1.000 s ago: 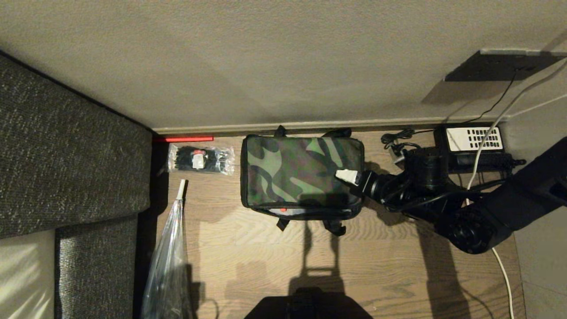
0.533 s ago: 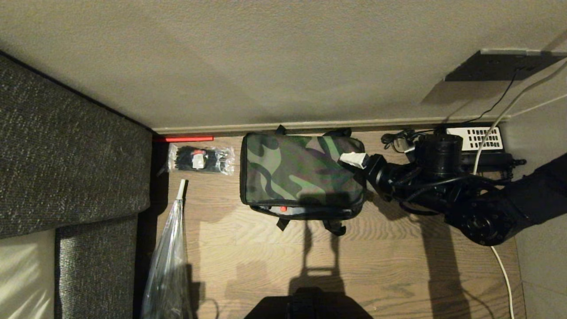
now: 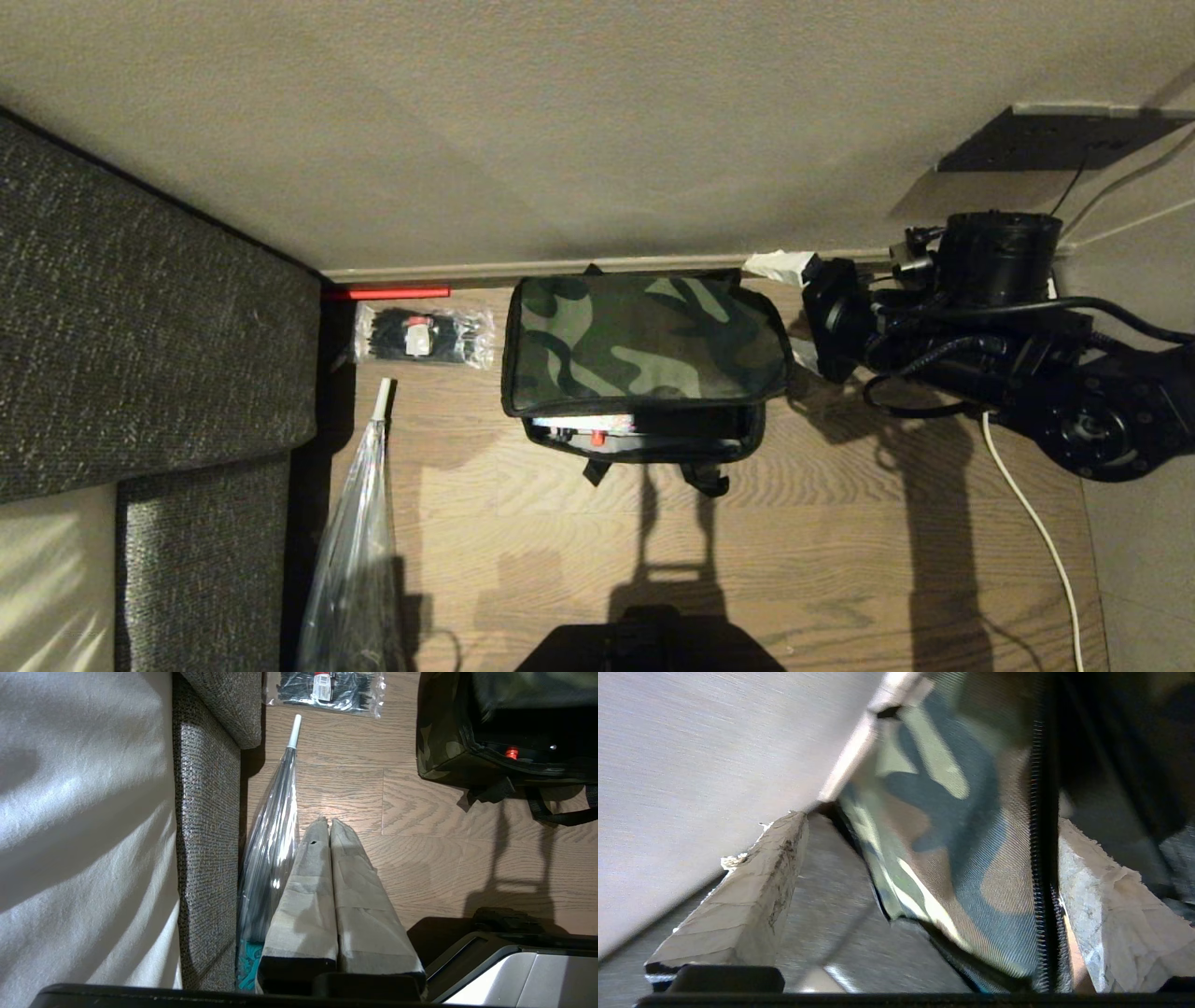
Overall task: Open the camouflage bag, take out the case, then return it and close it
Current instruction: Open the top of the storage box
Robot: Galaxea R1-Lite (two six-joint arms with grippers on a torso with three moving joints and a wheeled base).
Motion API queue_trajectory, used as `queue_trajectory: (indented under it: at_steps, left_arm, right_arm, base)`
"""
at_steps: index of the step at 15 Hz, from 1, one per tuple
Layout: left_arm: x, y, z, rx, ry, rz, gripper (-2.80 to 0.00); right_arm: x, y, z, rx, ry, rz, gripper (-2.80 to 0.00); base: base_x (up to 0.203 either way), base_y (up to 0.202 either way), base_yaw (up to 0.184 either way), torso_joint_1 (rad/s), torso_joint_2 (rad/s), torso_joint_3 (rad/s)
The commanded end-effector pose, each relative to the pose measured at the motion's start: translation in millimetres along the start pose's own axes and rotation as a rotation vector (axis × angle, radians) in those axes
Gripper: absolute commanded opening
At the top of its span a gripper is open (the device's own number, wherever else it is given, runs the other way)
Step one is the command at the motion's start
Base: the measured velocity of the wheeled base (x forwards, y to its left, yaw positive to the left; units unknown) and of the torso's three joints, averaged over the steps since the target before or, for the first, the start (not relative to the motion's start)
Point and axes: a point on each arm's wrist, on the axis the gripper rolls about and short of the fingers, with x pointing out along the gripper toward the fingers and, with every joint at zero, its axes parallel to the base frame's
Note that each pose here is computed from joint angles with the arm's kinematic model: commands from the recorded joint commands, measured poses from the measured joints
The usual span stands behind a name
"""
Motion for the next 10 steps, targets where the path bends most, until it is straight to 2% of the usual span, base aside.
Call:
queue_trajectory:
  at_steps: [1, 10]
  left_arm:
    - [0.1, 0.0, -0.9, 0.0, 0.001, 0.001, -2.8]
    - [0.1, 0.0, -0.9, 0.0, 0.001, 0.001, -2.8]
  right_arm:
    - [-3.3, 11.5, 6.4, 0.015, -0.024, 0.039, 0.0]
    - [-6.5, 47.6, 49.5, -0.016, -0.158, 0.172, 0.0]
  base:
    - [0.0, 0.0, 0.0, 0.0, 0.0, 0.0]
    - [0.0, 0.0, 0.0, 0.0, 0.0, 0.0]
